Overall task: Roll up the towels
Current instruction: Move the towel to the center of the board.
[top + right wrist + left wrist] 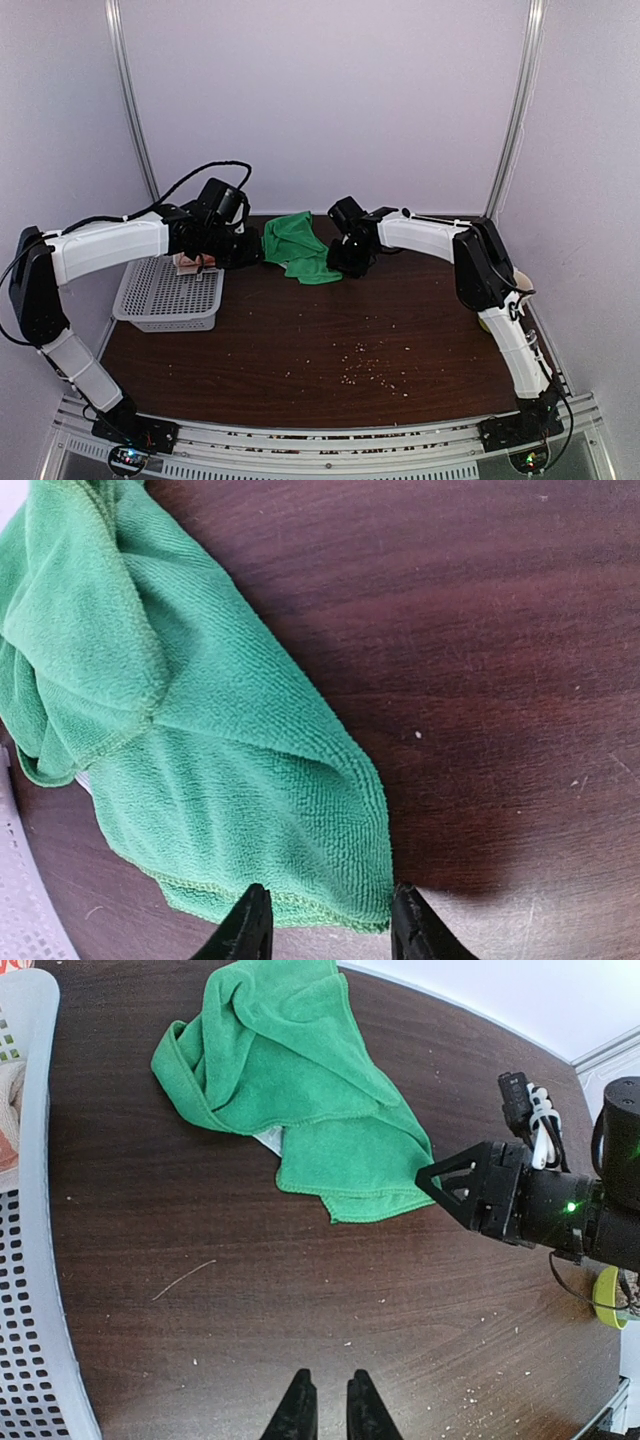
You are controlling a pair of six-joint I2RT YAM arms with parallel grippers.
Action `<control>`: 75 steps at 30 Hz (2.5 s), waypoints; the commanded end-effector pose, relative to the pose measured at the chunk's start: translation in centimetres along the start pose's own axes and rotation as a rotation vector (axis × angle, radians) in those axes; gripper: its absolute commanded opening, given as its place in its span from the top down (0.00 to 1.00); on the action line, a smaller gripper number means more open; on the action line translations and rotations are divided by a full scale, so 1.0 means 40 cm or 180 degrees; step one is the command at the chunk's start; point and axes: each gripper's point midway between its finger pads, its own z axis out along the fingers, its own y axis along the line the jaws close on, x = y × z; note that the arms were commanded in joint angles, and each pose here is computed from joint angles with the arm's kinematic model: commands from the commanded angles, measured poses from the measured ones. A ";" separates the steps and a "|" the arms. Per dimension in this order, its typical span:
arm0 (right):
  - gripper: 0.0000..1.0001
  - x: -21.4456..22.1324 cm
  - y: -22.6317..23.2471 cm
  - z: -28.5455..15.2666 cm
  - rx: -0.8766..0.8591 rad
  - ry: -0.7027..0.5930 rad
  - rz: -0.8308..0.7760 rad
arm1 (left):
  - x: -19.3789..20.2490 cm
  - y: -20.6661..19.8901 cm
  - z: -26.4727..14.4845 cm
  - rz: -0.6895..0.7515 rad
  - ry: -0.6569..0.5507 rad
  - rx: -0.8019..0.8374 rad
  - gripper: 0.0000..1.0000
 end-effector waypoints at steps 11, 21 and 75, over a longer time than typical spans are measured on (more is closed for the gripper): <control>1.00 -0.031 0.037 -0.106 -0.0354 0.0049 0.0147 | -0.050 -0.042 -0.059 -0.0008 -0.0265 0.0225 0.87; 1.00 0.213 -0.140 -0.520 -0.0643 -0.0023 -0.0767 | -0.039 -0.062 -0.109 0.0120 -0.0412 0.0257 0.87; 0.84 0.451 -0.354 -0.359 -0.0577 0.0168 0.0278 | 0.301 -0.244 0.077 0.1198 0.0487 0.0174 0.89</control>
